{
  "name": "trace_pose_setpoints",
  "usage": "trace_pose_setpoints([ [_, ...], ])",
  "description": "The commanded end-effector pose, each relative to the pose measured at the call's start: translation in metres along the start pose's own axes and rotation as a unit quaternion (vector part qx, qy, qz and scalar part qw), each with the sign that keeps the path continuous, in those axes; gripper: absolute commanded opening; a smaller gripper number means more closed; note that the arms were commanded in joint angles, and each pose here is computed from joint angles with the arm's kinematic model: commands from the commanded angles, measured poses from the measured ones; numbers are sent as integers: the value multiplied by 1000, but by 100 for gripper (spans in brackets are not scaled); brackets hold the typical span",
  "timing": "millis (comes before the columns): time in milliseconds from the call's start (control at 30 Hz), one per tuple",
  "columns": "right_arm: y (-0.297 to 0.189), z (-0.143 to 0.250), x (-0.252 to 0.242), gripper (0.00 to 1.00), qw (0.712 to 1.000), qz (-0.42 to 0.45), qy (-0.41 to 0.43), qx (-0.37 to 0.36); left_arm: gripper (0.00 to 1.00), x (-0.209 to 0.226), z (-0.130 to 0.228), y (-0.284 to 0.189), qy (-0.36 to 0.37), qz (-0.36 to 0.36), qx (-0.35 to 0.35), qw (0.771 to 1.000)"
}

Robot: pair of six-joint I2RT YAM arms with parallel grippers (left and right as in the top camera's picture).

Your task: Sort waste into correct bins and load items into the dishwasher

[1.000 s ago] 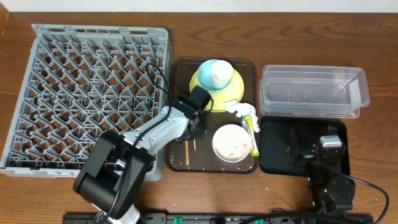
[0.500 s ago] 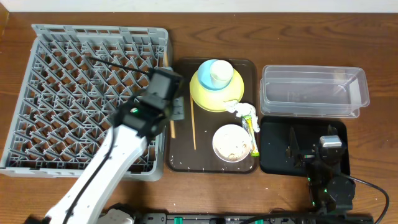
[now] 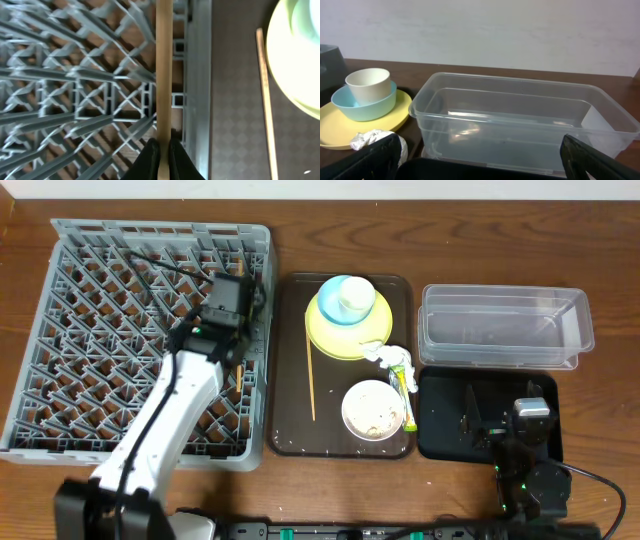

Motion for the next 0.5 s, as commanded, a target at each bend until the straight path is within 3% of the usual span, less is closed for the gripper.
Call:
trace_pose_setpoints([
  [0,0,0,-2,99,1000,4,8,0,8,-5,2,14,30,12,16,999],
  [333,0,0,-2,99,1000,4,8,0,8,2,5,23,32,-18,26,999],
  [367,0,0,-2,99,1000,4,8,0,12,2,5,23,32,-18,26,999],
  [400,0,0,-2,99,1000,4,8,0,24,3,5,23,32,-18,26,999],
  [467,0,0,-2,99,1000,4,8,0,31,3,4,23,32,-19,26,999],
])
Point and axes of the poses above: each gripper's point midway between its finger pads, its own y axis out along the fingers, its own x axis along the line the jaws close on, z = x × y, the point moved 1 cm from there along -y, back along the fingers, and after that the axes turned 3 degrees about y, right-handed, at the moved point
